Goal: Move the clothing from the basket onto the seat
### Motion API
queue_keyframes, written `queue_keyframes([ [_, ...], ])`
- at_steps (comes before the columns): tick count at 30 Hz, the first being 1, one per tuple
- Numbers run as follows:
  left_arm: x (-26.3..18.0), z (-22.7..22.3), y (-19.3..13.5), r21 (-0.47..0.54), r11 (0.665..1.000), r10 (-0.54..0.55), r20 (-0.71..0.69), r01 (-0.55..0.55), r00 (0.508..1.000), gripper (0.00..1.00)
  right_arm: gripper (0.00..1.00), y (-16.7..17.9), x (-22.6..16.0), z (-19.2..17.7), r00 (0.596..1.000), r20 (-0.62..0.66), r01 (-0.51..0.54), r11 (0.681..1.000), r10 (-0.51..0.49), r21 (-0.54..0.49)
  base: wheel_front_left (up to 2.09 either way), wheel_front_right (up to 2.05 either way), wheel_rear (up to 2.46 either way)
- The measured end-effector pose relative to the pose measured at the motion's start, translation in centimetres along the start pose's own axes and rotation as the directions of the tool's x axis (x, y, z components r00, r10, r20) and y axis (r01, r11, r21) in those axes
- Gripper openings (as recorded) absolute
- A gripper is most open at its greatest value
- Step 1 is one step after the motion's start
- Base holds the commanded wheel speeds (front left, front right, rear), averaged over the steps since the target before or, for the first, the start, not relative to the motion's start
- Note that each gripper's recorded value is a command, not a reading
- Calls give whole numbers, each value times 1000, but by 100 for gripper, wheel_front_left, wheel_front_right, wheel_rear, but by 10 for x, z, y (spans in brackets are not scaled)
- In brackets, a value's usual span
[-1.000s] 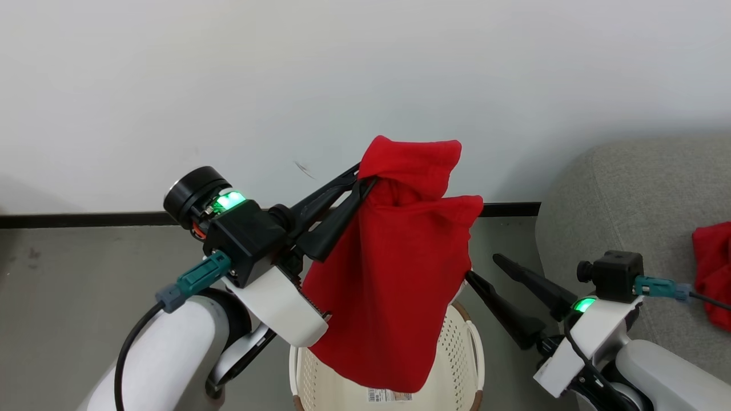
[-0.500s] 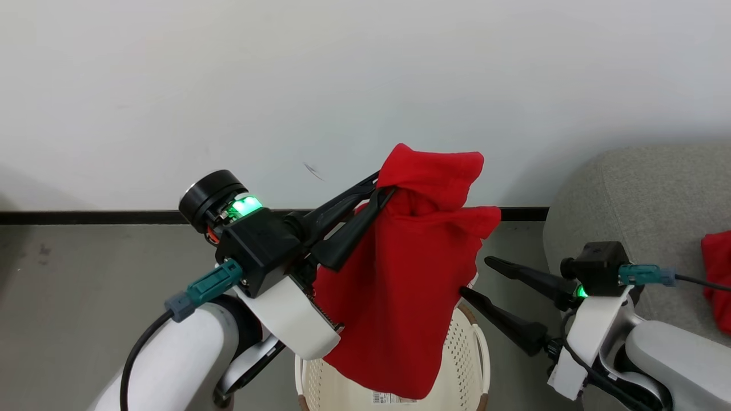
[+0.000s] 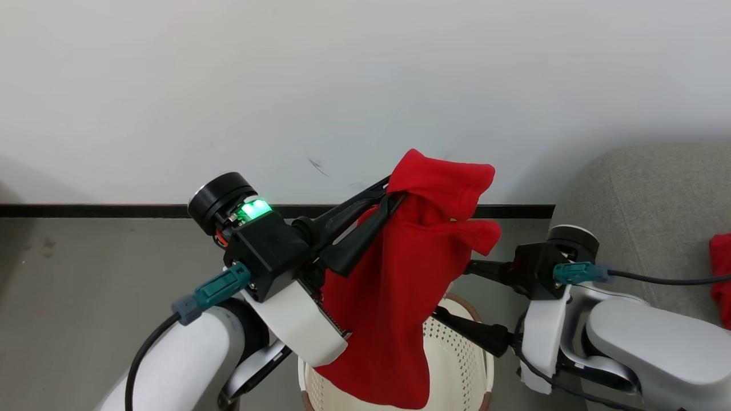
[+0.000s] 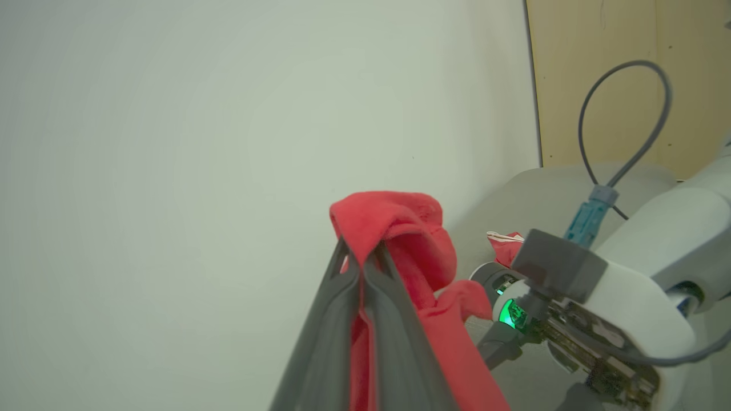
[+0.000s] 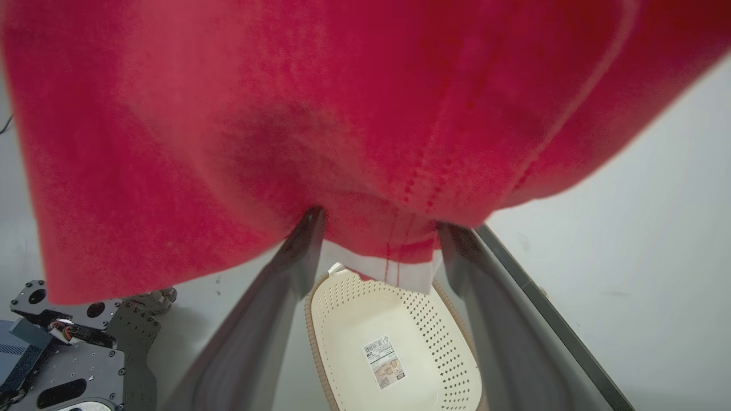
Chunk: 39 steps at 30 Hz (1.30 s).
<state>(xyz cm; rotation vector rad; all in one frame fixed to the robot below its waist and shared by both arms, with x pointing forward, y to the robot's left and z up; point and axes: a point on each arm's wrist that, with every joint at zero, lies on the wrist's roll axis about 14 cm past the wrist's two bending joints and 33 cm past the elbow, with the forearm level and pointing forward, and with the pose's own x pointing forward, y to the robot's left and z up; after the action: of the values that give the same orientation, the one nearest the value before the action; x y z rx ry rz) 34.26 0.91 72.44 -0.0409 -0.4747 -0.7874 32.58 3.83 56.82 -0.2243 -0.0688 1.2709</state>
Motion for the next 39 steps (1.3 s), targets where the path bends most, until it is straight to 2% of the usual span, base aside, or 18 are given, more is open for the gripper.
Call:
queue_keyframes([
  [4, 0, -2, 1, -4, 1000, 2, -3, -2, 1000, 0, 99, 0, 14, 17, 998, 64, -14, 999, 16, -30, 0, 0, 0],
  [5, 0, -3, 1, -6, 1000, 3, -5, -3, 1000, 0, 95, 0, 16, 19, 997, 71, -16, 999, 18, -38, 0, 0, 0],
  [7, 0, -4, 2, -8, 1000, 4, -8, -4, 1000, 0, 76, -2, 20, 22, 996, 88, -14, 999, 18, -40, 0, 0, 0],
  [9, 0, -5, 3, -11, 1000, 6, -10, -6, 1000, 0, 48, -1, 24, 23, 995, 99, -16, 999, 20, -37, 0, 0, 0],
  [13, 0, -8, 5, -20, 1000, 11, -14, -12, 1000, 0, 24, 1, 28, 23, 994, 110, -24, 998, 29, -52, 0, 0, 0],
  [14, 0, -8, 6, -21, 1000, 15, -17, -15, 1000, 0, 16, 1, 29, 22, 993, 111, -23, 998, 29, -52, 0, 0, 0],
  [15, 0, -10, 8, -22, 1000, 22, -20, -23, 1000, 0, 1, 1, 30, 23, 993, 114, -24, 998, 30, -53, 0, 0, 0],
  [23, -5, -25, 26, -46, 995, 90, -60, -92, 994, 0, 0, -2, 26, 16, 995, 98, -14, 996, 23, -92, 0, 0, 0],
  [26, -9, -37, 32, -71, 989, 121, -89, -127, 989, 0, 0, -13, 17, 7, 998, 65, 18, 995, -12, -96, 0, 0, 0],
  [34, -13, -55, 36, -144, 975, 155, -117, -171, 981, 0, 0, -42, 5, 46, 973, 193, 144, 985, -124, -97, 0, 0, 0],
  [35, -13, -58, 35, -156, 972, 155, -119, -173, 981, 2, 0, -46, 2, 48, 969, 204, 164, 982, -142, -95, 0, 0, 0],
  [36, -13, -60, 34, -168, 970, 157, -123, -176, 980, 16, 0, -49, -1, 50, 965, 211, 181, 979, -158, -93, 0, 0, 0],
  [37, -13, -63, 33, -178, 968, 156, -124, -177, 980, 24, 0, -52, -5, 51, 960, 218, 197, 976, -174, -91, 0, 0, 0],
  [39, -13, -68, 31, -192, 965, 154, -132, -177, 979, 26, 0, -59, -11, 54, 951, 231, 232, 969, -207, -86, 0, 0, 0],
])
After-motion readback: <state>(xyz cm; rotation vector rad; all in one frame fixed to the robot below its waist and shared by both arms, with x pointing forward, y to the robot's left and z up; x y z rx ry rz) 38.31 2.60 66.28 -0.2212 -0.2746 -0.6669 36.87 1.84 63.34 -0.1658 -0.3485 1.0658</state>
